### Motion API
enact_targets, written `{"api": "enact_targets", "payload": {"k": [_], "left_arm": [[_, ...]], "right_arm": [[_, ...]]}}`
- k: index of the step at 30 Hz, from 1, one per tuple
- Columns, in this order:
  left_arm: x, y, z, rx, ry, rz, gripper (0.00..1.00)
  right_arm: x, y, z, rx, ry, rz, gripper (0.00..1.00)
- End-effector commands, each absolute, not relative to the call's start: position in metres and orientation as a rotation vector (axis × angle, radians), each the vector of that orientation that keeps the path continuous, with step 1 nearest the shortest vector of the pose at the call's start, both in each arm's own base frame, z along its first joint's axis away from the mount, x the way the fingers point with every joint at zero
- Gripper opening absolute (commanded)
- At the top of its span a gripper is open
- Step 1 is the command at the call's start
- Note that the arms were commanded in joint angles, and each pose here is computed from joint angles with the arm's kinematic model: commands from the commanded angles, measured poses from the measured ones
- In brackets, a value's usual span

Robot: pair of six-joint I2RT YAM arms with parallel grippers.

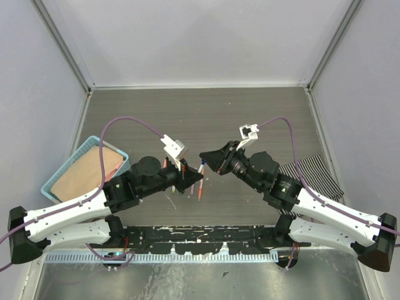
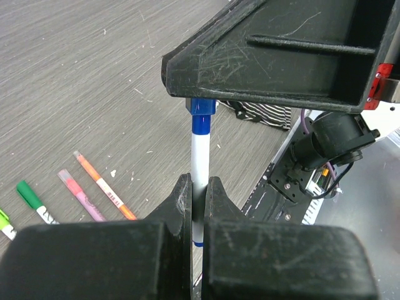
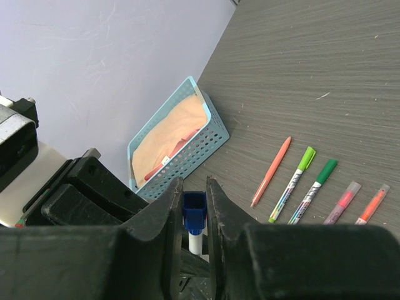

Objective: Insert the pens into the pen caps
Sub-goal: Press the pen cap onto the pen.

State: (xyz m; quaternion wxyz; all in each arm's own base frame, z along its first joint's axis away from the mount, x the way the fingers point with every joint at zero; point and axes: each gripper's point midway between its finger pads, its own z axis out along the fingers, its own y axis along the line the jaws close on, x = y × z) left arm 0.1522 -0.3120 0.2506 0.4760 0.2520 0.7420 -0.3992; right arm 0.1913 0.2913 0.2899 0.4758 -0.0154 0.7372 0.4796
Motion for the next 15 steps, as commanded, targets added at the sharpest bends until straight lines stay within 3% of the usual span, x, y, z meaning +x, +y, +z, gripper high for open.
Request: {"api": "enact_targets", "payload": {"k": [1,15], "left_arm": [[0.171,-0.310,0.399,0.350,1.383,-1.157,0.00],[0.163,-0.308,0.408,0.384,1.345,-1.181,0.00]], "right_arm": [[0.122,0.307,0.203,-0.326,2.141,1.186,0.01],[0.079,0.315,0.183,-0.684,2.146,1.168,0.01]]}}
